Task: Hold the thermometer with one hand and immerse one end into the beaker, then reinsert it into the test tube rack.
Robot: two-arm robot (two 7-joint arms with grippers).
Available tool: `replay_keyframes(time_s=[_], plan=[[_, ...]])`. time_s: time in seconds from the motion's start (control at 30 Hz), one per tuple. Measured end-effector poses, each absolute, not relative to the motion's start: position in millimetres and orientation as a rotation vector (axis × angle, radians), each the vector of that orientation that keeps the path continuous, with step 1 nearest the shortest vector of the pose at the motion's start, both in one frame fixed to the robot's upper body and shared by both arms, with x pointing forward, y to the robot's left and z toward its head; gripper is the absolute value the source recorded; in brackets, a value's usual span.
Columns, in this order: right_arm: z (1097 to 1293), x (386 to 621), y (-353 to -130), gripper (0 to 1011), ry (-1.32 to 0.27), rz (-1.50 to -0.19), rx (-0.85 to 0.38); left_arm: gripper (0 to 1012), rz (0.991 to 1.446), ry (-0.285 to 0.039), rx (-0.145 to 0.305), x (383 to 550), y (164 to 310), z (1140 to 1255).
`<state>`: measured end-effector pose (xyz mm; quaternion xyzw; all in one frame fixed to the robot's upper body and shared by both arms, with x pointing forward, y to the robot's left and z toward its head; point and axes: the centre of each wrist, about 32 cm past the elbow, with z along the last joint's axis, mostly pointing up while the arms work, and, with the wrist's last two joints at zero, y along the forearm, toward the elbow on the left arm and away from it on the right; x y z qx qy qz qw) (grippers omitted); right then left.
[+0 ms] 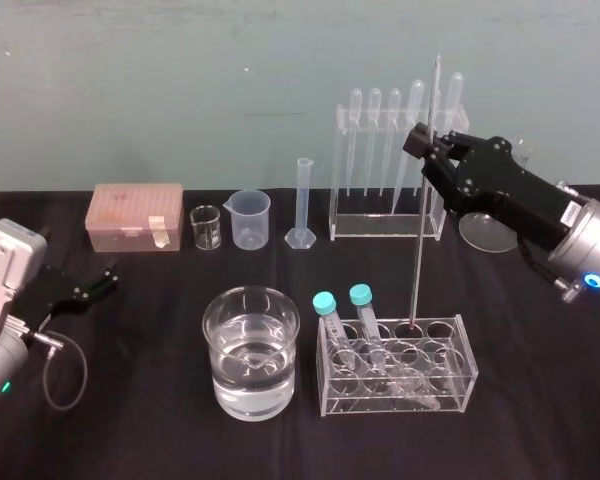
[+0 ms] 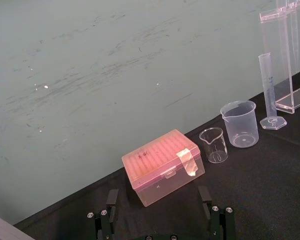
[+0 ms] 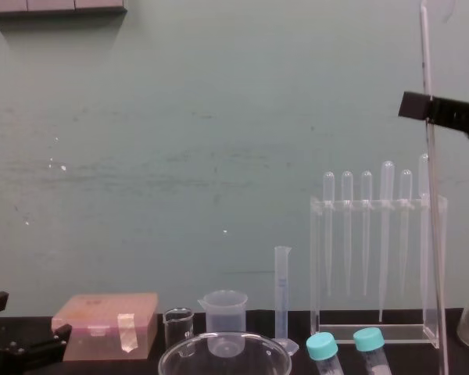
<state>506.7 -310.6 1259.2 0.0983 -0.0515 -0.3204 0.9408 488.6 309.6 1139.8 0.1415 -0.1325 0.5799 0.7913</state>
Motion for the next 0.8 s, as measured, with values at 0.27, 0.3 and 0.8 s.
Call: replay_keyframes(time_s=[0.27,0.3,0.8], plan=[[1243.6,512,-305,56,-0.097,-0.649,0.203,1008,1.248,-0.285,0.304,488.6,309.6,1139.8],[1242.6,513,-304,56,-0.096,-0.649,0.2,1008,1.248,-0.285,0.305,488.6,309.7,1139.8],[1217.2,518,-297,57,-0.064,-0.666,0.113,1008,1.248,-0.285,0.304,488.6,309.6,1139.8]])
